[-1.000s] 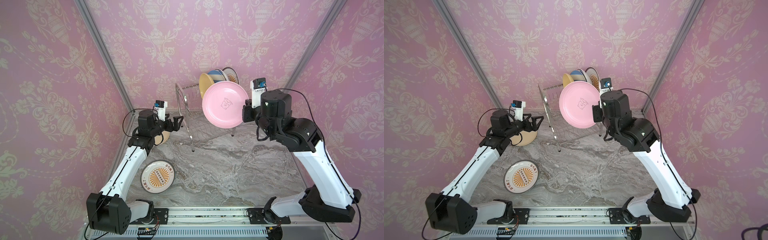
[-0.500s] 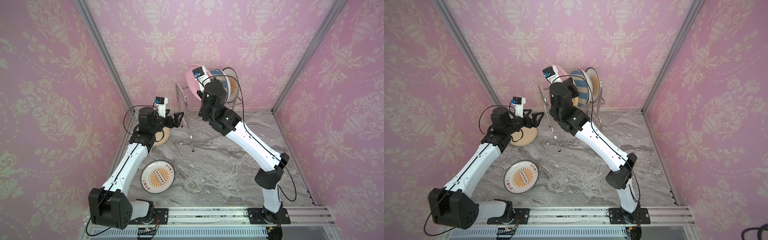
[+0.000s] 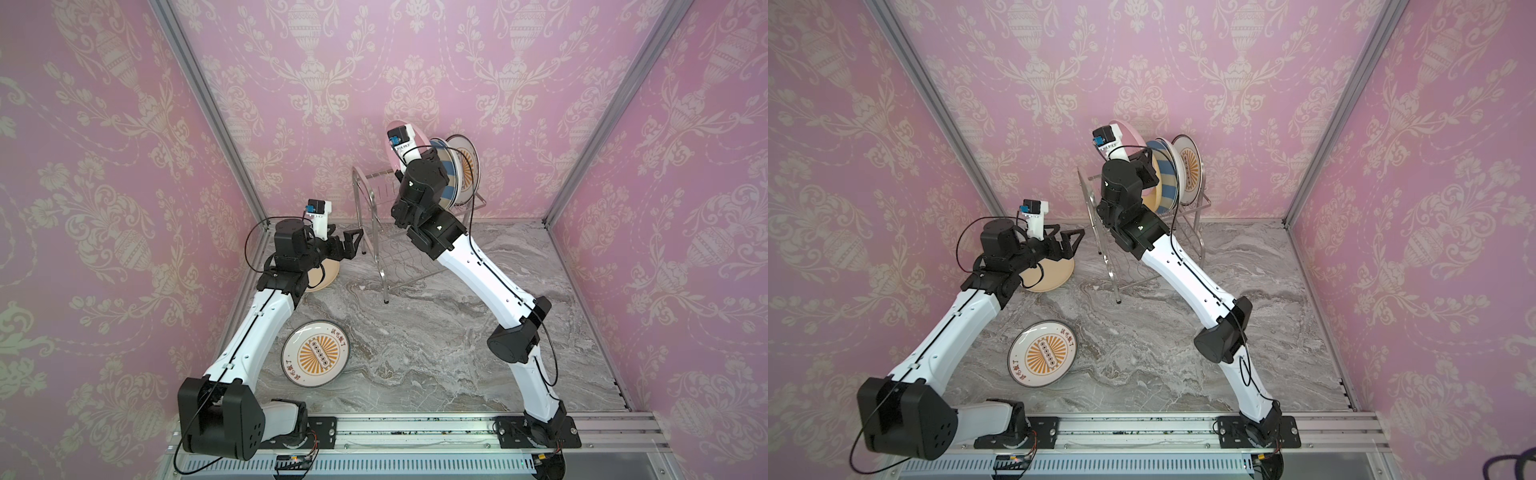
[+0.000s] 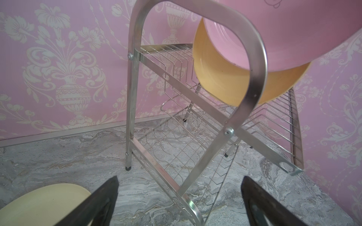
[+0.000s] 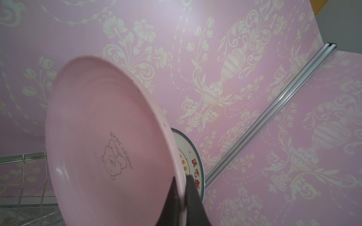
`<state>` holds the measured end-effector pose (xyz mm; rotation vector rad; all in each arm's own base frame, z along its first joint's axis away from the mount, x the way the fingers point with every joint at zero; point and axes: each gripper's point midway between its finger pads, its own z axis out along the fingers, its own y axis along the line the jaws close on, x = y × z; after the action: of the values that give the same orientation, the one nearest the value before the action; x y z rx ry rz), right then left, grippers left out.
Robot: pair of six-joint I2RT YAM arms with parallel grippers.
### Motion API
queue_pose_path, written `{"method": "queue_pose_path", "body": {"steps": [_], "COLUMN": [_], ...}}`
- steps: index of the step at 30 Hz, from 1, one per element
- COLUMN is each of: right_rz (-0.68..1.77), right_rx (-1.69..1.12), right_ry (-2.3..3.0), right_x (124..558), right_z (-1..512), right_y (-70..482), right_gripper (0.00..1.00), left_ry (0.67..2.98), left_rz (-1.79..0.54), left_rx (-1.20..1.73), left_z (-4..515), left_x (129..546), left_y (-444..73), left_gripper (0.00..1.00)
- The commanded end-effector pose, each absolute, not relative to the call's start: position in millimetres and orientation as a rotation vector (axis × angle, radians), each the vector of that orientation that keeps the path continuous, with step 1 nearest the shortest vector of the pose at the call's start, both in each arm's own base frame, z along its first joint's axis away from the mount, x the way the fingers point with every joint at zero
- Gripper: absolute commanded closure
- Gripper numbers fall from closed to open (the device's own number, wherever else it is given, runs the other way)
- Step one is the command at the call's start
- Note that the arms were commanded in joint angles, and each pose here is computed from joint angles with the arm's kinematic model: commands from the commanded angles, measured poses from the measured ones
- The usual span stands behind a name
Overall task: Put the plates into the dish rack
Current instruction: 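Lift the pink plate and carry it up to the rack with the right gripper, then lower the pink plate into the slot beside the yellow plate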
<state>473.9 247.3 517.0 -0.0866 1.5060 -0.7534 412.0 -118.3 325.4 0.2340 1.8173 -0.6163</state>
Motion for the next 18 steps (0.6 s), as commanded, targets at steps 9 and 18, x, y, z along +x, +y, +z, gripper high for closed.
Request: {"method": "queue_pose_path", "body": {"steps": [9,18], "right_rz": [-0.638,-0.672], "right_rx": [-0.017,-0.007], "right_ry": [1.548,1.562], "right_x": [481,488], "right_z": [502,488], "right_y": [240,243], "right_gripper": [1.00,1.00], "left_ry": [1.810,1.812], "left_rz": [-0.639,-0.641], "left_rx": [0.245,0.241], "left_z": [323,321], "left_x": [406,406], "left_y": [-119,-118], "left_gripper": [0.01,0.01]}}
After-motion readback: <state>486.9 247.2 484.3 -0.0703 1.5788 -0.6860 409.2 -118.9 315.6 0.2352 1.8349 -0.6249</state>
